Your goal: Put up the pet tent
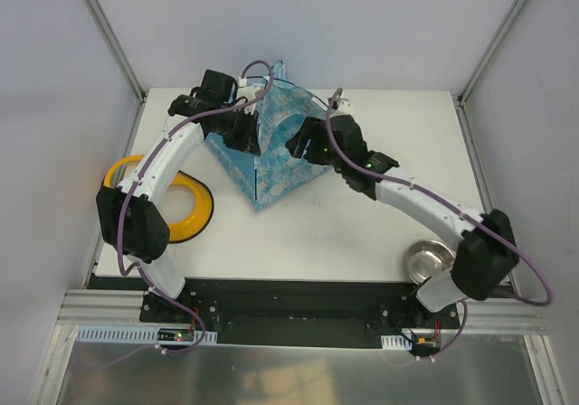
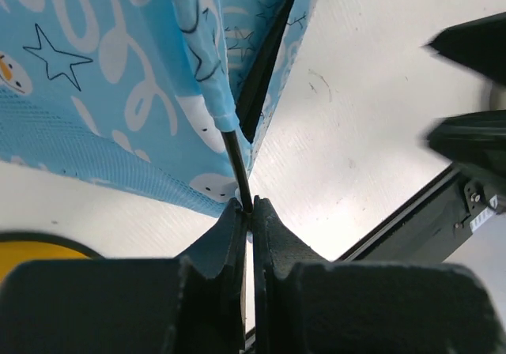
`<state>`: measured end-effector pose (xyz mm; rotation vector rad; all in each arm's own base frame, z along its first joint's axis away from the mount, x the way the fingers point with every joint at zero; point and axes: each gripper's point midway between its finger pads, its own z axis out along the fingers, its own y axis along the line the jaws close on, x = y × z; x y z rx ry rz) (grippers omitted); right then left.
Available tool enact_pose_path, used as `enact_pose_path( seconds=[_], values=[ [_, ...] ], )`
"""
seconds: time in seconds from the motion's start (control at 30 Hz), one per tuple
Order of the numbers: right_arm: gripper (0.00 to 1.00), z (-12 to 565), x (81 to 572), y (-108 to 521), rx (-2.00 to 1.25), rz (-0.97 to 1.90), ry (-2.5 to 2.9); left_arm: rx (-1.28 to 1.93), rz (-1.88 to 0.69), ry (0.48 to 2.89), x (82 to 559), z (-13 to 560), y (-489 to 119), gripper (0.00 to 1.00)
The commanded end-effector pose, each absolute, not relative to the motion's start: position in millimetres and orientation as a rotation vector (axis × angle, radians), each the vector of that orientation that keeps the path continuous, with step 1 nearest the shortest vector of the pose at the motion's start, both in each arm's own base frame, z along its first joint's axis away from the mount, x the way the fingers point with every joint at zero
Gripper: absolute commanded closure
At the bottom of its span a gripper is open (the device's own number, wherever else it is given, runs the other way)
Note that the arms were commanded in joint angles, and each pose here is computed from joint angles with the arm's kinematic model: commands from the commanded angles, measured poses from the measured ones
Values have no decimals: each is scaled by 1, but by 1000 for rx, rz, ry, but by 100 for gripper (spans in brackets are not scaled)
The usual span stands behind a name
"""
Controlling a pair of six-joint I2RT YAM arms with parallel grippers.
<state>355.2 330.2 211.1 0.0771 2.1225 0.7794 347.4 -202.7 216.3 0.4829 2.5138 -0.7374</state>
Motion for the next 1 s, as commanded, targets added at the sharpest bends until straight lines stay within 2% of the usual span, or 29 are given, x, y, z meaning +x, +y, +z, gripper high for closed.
enact_pose_path(
  seconds=[0.0,0.13,0.4,0.5,0.6,0.7,0.8,0.97],
  values=[
    [32,244,342,279,62,620,2077,772,-854,2255,328,271,-228,100],
    [31,260,334,250,100,597,2080,1003,-882,2063,312,292,-248,100],
    [30,275,310,217,128,547,2062,1166,-992,1787,305,329,-271,100],
    [30,270,307,217,113,543,2078,1177,-982,1752,312,327,-275,100],
    [30,260,307,216,115,526,2101,1113,-921,1828,338,298,-275,100],
    [30,248,311,214,123,488,2124,903,-778,1979,375,269,-264,73],
    [30,245,317,217,129,491,2143,770,-677,2006,394,263,-254,50],
    [30,245,326,238,110,566,2141,645,-623,1959,399,276,-244,32]
  ],
)
